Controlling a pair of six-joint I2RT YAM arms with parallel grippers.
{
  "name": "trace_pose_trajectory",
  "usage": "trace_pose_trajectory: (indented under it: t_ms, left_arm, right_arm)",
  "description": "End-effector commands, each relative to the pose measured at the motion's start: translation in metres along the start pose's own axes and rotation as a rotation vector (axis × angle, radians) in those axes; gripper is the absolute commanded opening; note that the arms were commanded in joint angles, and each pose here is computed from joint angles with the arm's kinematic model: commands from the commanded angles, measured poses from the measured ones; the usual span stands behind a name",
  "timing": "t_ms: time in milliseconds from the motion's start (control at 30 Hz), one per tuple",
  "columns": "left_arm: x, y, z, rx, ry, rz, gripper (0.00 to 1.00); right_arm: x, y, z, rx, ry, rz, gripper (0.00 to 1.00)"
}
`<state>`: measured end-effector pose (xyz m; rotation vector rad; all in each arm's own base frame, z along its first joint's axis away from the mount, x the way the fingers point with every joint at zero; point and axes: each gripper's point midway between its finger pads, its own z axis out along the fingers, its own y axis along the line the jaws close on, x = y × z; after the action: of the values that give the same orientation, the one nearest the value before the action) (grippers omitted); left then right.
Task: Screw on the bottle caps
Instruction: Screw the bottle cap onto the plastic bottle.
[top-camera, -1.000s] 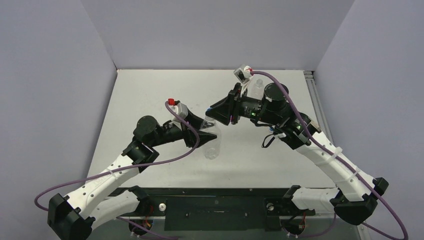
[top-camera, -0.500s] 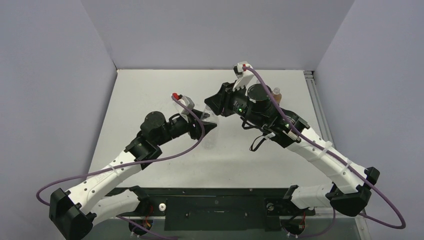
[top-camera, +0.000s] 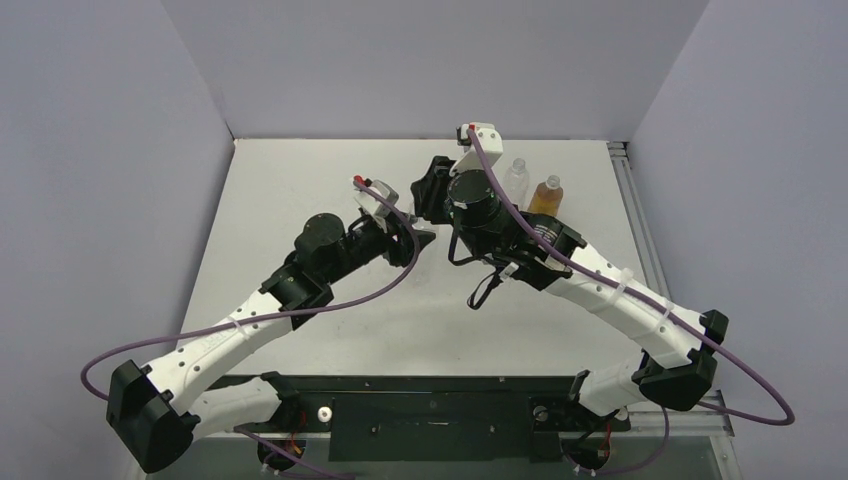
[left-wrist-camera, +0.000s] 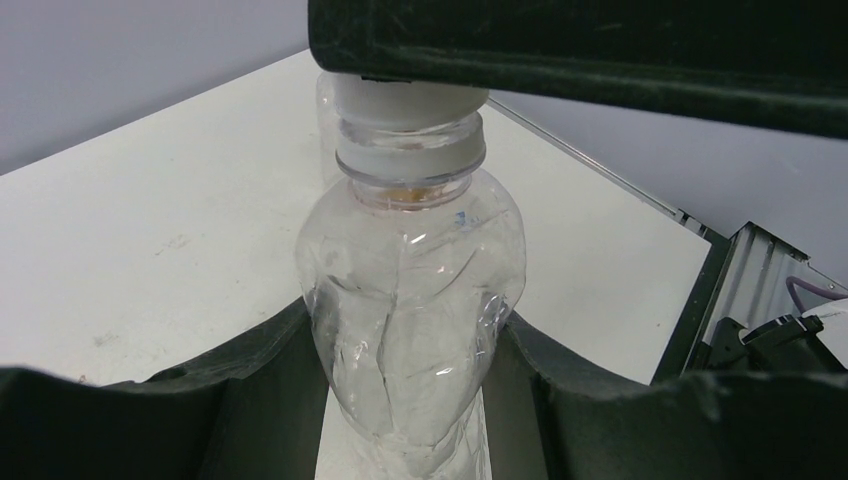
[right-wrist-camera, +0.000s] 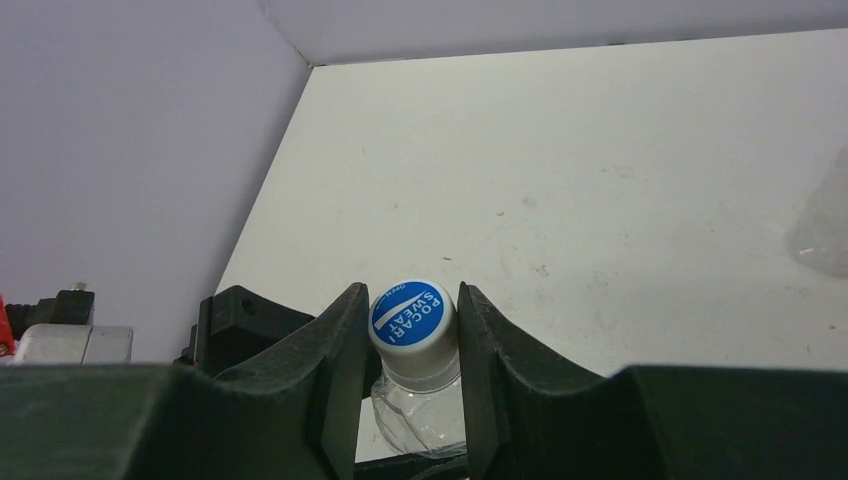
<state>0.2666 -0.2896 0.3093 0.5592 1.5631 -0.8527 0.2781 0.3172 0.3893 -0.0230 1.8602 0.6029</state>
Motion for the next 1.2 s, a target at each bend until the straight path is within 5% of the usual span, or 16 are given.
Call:
trace_pose_trajectory:
  t_ms: [0, 533, 633, 900, 1167]
  left_arm:
    - [-0.063, 0.036, 0.0, -0.196, -0.189, 0.011, 0.08]
    - [-0.025, -0.012, -0.013, 0.097, -0.066, 0.077, 0.08]
    - [-0.021, -0.026, -0.021, 0.177, -0.057, 0.085, 0.08]
    - [-0.019, -0.092, -0.057, 0.57, -0.044, 0.067, 0.08]
    - [-0.029, -0.123, -0.085, 0.763, -0.079, 0.027, 0.08]
  right_arm:
    - [0.016, 0.011, -0.023, -0.023, 0.076, 0.003, 0.18]
    - [-0.04, 0.009, -0.058, -0.148, -0.016, 0.025, 0.79]
    - [-0.051, -0.001, -0.063, -0.257, -0.01, 0.024, 0.8]
    - [-0.027, 0.048, -0.123, -0.922, 0.109, -0.182, 0.76]
    - [-0.018, 0.063, -0.146, -1.178, 0.145, -0.191, 0.69]
